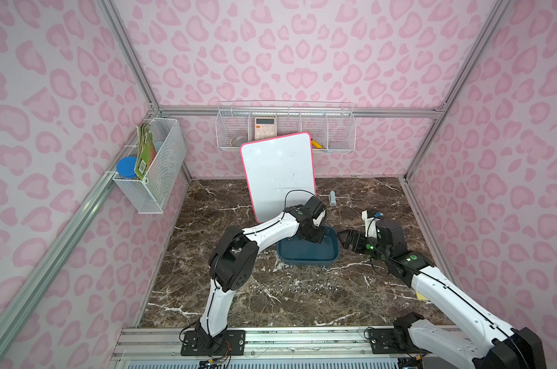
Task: Take out the wing nut from the storage box
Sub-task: Pick up the wing nut from the storage box.
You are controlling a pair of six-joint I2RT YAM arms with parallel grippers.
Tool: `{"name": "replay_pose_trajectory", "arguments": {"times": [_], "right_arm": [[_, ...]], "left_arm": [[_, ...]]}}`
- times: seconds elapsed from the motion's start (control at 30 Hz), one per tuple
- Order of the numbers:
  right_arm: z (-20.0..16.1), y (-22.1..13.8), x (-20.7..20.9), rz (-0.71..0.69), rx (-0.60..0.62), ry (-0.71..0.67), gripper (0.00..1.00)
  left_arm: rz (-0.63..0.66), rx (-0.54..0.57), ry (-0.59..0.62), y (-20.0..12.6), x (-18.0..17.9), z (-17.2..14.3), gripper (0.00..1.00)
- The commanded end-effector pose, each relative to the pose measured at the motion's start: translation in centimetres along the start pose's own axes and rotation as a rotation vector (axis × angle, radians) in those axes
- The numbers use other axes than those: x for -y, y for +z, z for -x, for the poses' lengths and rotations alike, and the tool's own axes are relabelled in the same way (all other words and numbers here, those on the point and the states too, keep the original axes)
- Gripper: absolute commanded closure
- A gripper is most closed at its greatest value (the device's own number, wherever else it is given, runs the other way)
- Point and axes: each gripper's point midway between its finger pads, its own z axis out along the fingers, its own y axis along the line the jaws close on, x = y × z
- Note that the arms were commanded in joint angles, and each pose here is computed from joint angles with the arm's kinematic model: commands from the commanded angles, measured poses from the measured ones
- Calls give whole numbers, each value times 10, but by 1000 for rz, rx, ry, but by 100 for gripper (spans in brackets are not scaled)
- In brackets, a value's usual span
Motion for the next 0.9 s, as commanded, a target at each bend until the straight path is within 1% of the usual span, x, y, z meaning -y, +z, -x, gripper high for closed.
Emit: {"name": "replay_pose_trajectory", "arguments": {"times": [0.0,0.07,0.13,0.2,0.23,0.27,0.53,0.6,0.7,0.87], "right_arm": [[10,5,-21,129,1,52,23],[12,8,-25,162,0,68,37],[14,12,-30,192,-3,75,46],[15,17,-33,210,-13,85,52],[14,19,-34,219,-20,89,58],[14,21,-36,228,-26,93,61],[17,38,-42,265,-64,109,68],[17,41,-44,273,-75,110,68],[15,46,-45,282,-102,115,73],[10,52,-46,290,-133,130,76]], "left_arm": [[-65,41,-53,-18,13,7,92],[-86,63,-67,-30,18,9,92],[-108,78,-76,-39,23,12,92],[-127,89,-83,-47,28,14,93],[-136,96,-86,-51,30,15,92],[-143,99,-88,-54,31,16,92],[-182,119,-109,-69,40,17,92],[-189,119,-111,-71,41,16,92],[-201,121,-116,-73,43,17,92],[-209,133,-119,-76,45,18,92]]}}
